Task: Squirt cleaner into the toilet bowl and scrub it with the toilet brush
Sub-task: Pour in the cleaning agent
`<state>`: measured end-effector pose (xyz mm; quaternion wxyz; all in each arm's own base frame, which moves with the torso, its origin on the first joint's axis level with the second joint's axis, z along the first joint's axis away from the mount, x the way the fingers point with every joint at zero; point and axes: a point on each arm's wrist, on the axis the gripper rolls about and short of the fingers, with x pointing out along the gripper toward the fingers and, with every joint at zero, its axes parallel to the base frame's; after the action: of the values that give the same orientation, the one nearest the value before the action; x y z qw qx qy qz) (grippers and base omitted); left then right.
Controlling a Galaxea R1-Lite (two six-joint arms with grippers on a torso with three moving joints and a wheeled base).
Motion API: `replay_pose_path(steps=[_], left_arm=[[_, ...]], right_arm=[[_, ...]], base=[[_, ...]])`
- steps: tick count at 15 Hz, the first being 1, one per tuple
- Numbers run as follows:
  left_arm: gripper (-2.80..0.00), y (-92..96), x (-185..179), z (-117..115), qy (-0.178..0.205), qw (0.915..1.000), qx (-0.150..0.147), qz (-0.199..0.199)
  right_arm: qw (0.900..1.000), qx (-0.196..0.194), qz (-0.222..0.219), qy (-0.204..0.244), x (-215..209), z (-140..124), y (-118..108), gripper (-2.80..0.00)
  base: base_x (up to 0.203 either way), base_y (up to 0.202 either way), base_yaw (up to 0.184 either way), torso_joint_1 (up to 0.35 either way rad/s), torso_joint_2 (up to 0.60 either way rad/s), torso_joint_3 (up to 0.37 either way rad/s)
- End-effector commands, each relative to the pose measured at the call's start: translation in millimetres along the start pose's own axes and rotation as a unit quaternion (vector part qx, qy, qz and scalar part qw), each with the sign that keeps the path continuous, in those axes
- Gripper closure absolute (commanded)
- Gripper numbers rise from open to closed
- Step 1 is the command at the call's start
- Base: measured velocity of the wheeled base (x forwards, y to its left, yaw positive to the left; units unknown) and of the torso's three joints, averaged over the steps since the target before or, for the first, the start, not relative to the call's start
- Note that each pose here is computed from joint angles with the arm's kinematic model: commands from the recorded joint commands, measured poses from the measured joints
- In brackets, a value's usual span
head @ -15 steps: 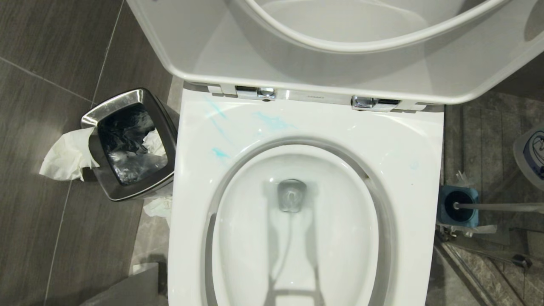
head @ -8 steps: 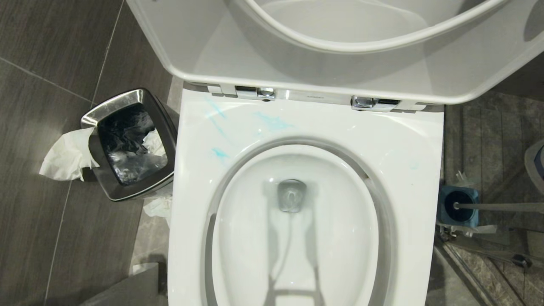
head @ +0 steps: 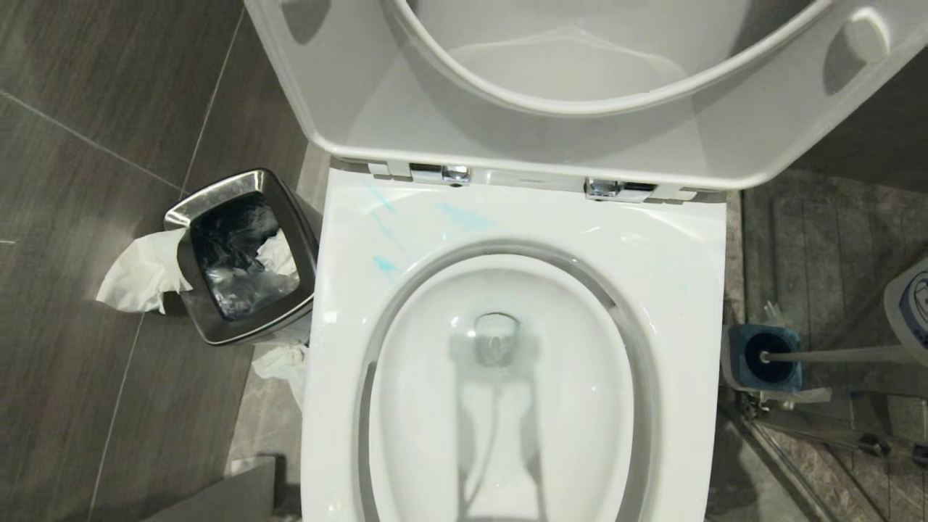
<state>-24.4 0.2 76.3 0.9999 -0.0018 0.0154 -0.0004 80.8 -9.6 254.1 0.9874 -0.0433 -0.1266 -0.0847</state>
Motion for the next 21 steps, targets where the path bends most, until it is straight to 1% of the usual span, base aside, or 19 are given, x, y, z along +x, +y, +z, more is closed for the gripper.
replay_pose_path(steps=[1,9,18,21], left_arm=[[0.0,0.0,0,0,0.0,1.0,0.0,0.0],[0.0,0.0,0,0,0.0,1.0,0.001,0.0],[0.0,0.0,0,0,0.0,1.0,0.001,0.0],[0.0,0.0,0,0,0.0,1.0,0.0,0.0]], right_arm=[[1.0,0.0,0.0,0.001,0,-1,0,0.0],[1.0,0.0,-0.001,-0.012,-7,2,-1,0.0],[1.0,0.0,0.007,-0.002,-10,-5,0,0.0],[1.0,-0.001,0.019,0.018,-11,-8,1,0.0]], base=[[0.0,0.0,0.0,0.002,0.0,0.198],[0.0,0.0,0.0,0.0,0.0,0.203],[0.0,0.0,0.0,0.0,0.0,0.201],[0.0,0.0,0.0,0.001,0.0,0.206]])
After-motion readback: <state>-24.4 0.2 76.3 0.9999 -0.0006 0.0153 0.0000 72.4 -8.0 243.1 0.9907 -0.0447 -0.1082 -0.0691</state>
